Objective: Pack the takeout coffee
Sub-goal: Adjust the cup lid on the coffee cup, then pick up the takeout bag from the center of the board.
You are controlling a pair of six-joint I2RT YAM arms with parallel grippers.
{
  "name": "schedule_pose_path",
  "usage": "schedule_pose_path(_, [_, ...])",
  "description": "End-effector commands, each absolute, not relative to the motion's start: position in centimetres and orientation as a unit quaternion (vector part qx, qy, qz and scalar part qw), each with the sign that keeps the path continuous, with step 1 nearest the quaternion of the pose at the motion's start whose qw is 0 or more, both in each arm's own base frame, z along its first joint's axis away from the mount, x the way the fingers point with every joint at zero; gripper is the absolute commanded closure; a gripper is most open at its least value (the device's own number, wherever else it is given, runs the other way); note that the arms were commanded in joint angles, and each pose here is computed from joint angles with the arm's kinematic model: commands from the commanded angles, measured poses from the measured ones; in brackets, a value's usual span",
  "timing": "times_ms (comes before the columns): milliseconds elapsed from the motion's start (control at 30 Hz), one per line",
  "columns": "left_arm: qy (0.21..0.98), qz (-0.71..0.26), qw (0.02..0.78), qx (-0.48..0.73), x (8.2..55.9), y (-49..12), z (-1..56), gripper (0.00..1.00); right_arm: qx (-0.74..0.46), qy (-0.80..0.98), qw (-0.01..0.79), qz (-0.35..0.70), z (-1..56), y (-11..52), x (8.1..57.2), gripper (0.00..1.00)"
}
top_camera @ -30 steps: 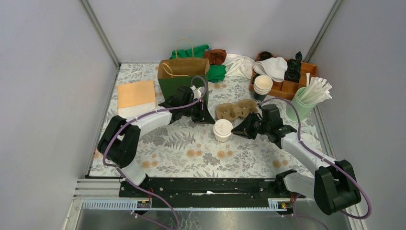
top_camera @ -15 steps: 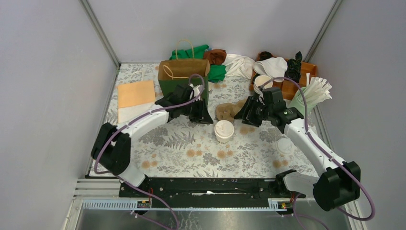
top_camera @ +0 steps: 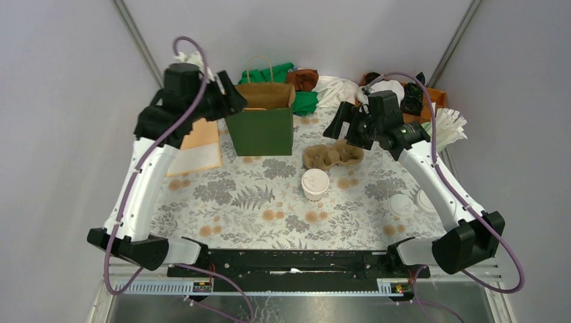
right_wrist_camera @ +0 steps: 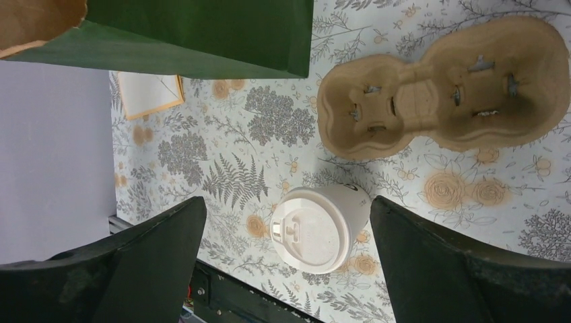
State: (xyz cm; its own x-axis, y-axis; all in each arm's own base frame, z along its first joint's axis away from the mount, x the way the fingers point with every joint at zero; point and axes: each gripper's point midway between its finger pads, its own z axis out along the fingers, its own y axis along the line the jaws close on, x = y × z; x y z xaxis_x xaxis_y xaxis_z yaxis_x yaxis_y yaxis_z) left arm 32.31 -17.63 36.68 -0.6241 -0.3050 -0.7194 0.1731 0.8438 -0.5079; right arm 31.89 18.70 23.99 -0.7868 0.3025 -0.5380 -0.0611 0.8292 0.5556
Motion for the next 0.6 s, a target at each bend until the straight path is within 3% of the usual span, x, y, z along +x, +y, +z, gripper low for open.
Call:
schedule_pose_path(0, [0.85,-0.19,0.474,-0.127,34.7,-10.3,38.2,0.31,0.047,0.904,0.331,0.266,25.0,18.8,32.5,0.0])
schedule_pose_path(200, [0.839,-0.188,0.481,-0.171,40.4,-5.5,37.9,0.29,0.037,0.91,0.33,0.249,25.6,18.8,32.9,0.0])
schedule_pose_path(567, [0.864,-0.224,0.432,-0.129,45.8,-7.1,31.7,0.32,0.013,0.92,0.308,0.242,24.2,19.2,33.3,0.0])
